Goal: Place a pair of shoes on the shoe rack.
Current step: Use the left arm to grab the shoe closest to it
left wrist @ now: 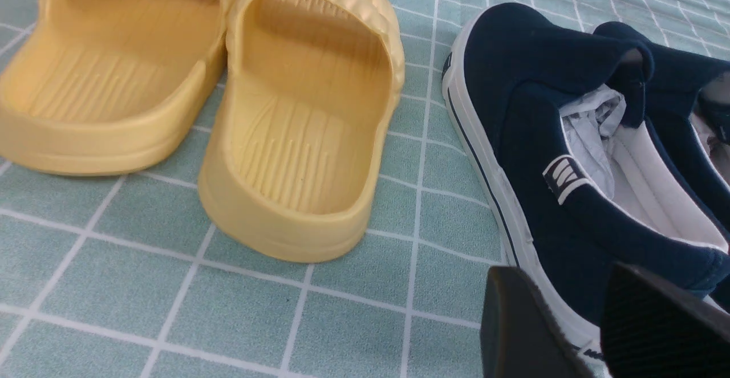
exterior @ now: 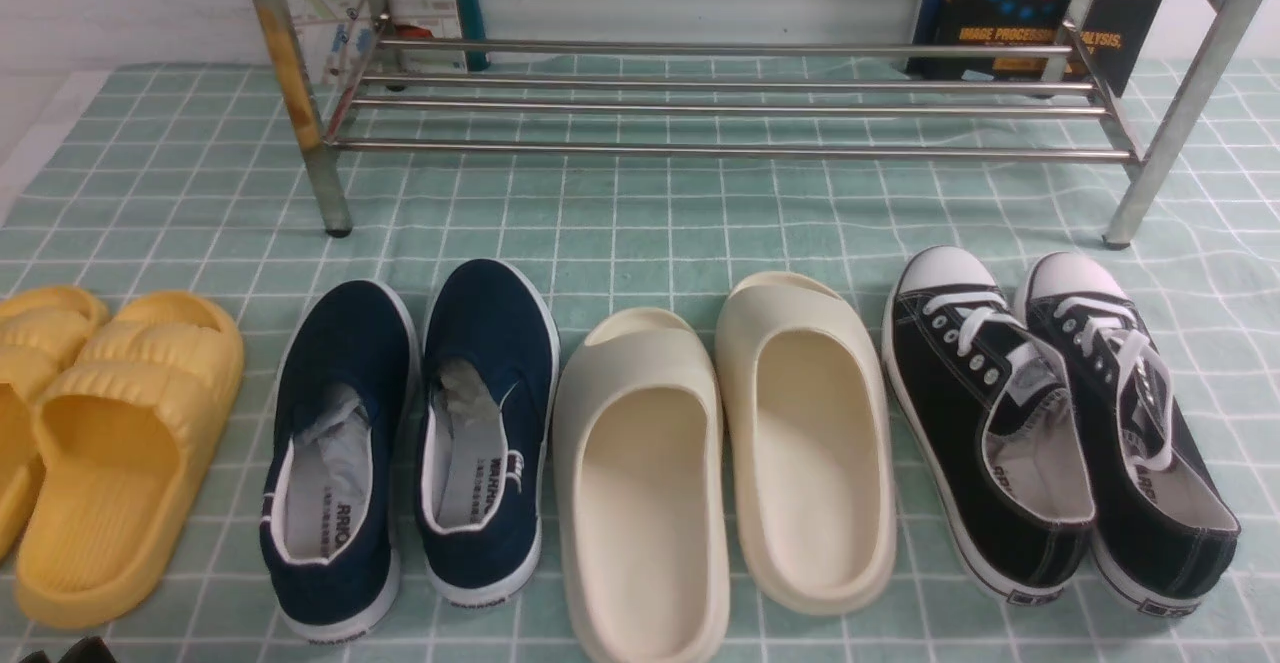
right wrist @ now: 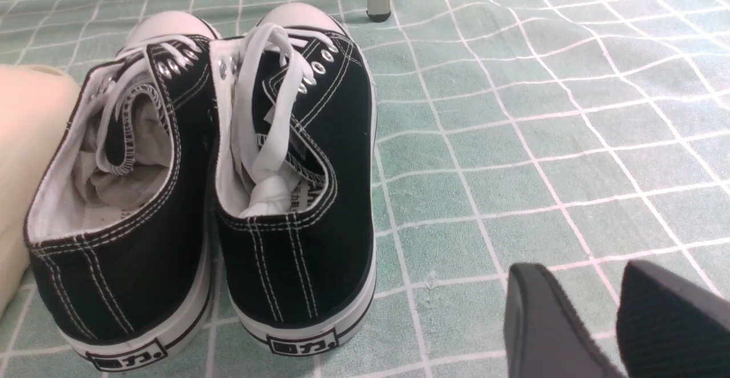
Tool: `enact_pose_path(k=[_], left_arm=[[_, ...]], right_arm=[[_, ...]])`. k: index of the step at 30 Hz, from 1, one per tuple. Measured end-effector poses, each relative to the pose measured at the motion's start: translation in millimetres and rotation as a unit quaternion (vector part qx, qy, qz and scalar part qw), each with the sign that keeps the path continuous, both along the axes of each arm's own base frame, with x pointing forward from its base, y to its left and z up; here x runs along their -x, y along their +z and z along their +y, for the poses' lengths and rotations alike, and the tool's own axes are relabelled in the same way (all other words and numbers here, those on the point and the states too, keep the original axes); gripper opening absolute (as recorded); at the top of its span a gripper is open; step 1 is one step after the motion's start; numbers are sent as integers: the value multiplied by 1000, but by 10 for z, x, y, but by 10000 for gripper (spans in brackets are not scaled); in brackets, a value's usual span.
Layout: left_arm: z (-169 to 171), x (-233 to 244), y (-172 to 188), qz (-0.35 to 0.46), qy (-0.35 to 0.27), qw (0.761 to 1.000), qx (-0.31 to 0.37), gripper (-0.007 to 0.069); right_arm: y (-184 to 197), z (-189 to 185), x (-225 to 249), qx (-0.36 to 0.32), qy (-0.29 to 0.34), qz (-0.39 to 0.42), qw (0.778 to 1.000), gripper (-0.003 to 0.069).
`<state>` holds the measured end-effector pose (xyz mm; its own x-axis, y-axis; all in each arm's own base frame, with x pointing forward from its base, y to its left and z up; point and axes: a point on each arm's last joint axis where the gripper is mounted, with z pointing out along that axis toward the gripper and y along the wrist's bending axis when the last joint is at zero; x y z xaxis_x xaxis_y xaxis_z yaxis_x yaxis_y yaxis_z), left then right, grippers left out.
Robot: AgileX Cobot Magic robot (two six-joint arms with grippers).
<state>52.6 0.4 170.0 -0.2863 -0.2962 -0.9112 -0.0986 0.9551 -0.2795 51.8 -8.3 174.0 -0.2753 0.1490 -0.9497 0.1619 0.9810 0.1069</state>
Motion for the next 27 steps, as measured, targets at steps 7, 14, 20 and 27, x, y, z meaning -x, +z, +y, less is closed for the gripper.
enact_pose_path(k=[7, 14, 20, 27], left_arm=[[-3, -1, 3, -2, 0, 1000, 4, 239], [-6, -2, 7, -4, 0, 1000, 10, 239], [-36, -3, 12, -6, -3, 998, 58, 239], [-88, -6, 30, -12, -7, 990, 142, 239]], right_arm=[[0, 0, 0, 0, 0, 0, 1000, 239], [0, 0, 0, 0, 0, 0, 1000, 239], [0, 0, 0, 0, 0, 0, 1000, 239], [0, 0, 0, 0, 0, 0, 1000, 239]])
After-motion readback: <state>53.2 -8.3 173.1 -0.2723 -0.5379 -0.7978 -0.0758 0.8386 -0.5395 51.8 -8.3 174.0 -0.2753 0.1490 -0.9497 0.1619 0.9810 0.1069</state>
